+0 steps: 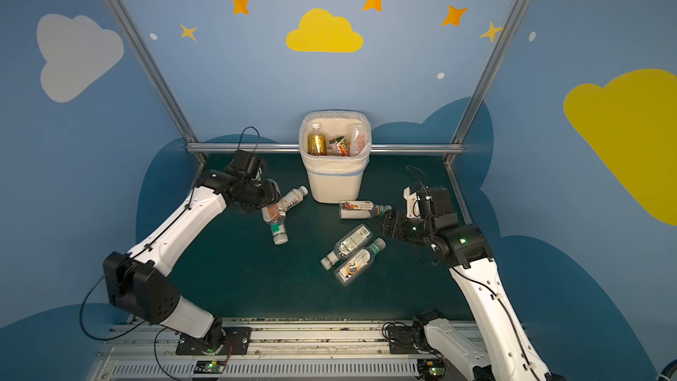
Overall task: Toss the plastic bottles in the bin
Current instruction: 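Lift the clear water bottle with the left gripper and drop it into the bin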
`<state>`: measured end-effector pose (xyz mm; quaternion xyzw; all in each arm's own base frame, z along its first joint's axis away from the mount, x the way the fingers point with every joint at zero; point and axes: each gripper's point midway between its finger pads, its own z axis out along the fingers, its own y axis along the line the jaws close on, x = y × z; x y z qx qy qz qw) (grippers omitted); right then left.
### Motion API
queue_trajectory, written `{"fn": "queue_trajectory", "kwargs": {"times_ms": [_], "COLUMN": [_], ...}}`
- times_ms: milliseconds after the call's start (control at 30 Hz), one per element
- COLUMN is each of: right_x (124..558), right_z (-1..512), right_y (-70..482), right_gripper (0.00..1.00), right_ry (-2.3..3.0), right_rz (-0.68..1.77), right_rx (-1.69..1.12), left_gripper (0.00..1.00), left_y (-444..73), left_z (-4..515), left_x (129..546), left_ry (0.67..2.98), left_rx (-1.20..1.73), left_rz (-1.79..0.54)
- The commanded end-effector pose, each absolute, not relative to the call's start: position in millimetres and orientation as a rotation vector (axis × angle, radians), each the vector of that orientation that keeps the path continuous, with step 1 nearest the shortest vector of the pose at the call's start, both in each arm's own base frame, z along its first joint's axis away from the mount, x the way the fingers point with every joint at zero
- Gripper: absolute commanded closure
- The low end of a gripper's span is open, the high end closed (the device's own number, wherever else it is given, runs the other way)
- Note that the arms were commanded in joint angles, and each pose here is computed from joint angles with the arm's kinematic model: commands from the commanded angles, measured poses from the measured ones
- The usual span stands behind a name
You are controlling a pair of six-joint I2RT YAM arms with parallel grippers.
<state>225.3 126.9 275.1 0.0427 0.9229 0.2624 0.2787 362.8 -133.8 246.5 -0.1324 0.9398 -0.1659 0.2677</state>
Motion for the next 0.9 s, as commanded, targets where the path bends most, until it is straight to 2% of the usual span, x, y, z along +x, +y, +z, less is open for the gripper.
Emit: {"fn": "queue_trajectory", "kwargs": {"times_ms": [0,167,267,367,500,533,600,700,867], "right_x": [229,231,233,235,237,237,237,235,231], "right_z": [275,275,279,286,291,291,290,288,286], "right_y": [134,143,148,152,153,152,152,148,141], "right_gripper": [0.21,0.21,0.21,0.21,0.21,0.21,0.21,0.21,0.21], "right_ry": [2.474,2.484,2.484,2.486,2.483,2.482,2.479,2.480,2.468], "right_rz": [0.729,0.736,0.727,0.713,0.692,0.688,0.683,0.672,0.647], "right_rx": [0.117,0.095,0.070,0.043,0.023,0.028,0.028,0.040,0.055], "left_gripper": [0.39,0.41,0.42,0.43,0.43,0.38,0.00,0.00,0.00], "left_y": [-125,-127,-138,-166,-228,-239,-253,-254,-246], "left_z": [334,455,509,537,537,532,518,502,544], "left_x": [356,344,354,393,472,489,517,524,463], "left_ry": [2.296,1.891,1.650,1.591,1.615,1.626,1.630,1.684,1.619], "left_rx": [-0.251,-0.123,-0.063,0.009,0.128,0.140,0.128,0.081,0.177], "left_rz": [-0.473,-0.542,-0.588,-0.608,-0.635,-0.624,-0.615,-0.627,-0.480]}}
